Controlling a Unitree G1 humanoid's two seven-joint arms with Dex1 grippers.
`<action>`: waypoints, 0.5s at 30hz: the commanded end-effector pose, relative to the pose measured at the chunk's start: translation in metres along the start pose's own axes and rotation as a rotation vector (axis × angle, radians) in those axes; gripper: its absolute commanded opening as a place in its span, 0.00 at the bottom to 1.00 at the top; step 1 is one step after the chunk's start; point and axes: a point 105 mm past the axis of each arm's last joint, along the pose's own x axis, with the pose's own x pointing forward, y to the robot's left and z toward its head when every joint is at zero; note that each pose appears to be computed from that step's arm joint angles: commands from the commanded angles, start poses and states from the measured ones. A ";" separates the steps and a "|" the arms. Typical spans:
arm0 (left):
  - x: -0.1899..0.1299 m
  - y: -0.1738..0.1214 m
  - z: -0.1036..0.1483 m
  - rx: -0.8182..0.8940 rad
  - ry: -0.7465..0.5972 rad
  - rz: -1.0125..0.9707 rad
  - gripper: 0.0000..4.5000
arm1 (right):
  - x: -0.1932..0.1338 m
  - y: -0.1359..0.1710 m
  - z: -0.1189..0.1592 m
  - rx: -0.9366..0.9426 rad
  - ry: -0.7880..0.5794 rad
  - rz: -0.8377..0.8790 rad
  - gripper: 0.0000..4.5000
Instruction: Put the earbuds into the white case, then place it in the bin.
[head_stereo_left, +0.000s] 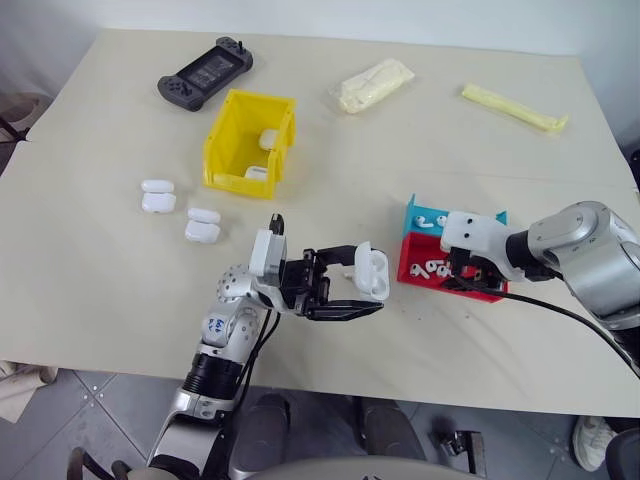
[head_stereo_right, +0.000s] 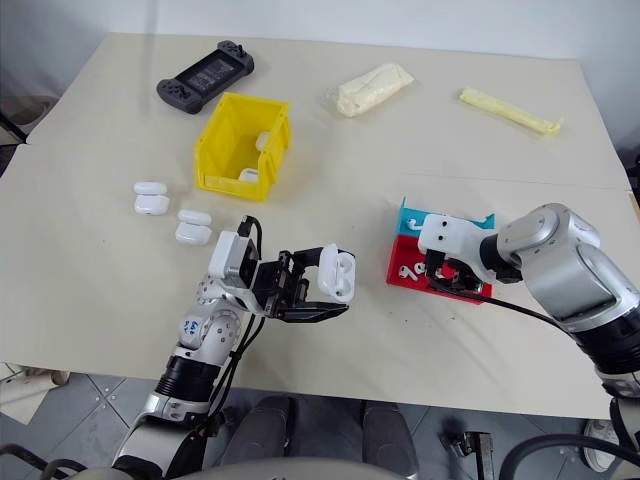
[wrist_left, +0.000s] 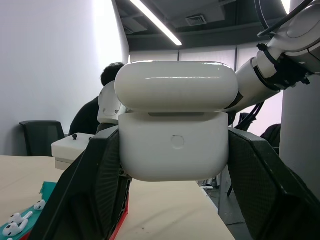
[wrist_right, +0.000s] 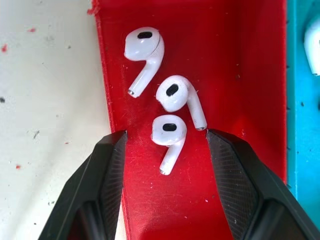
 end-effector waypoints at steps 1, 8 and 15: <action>0.004 -0.001 0.004 0.030 -0.008 -0.010 0.62 | -0.002 -0.004 0.002 0.010 -0.007 -0.026 0.49; 0.003 -0.001 0.004 0.029 -0.006 -0.012 0.62 | 0.000 -0.002 0.000 0.007 0.006 -0.025 0.16; 0.002 -0.002 0.003 0.026 -0.001 -0.020 0.62 | 0.000 0.001 -0.003 0.012 0.008 -0.026 0.16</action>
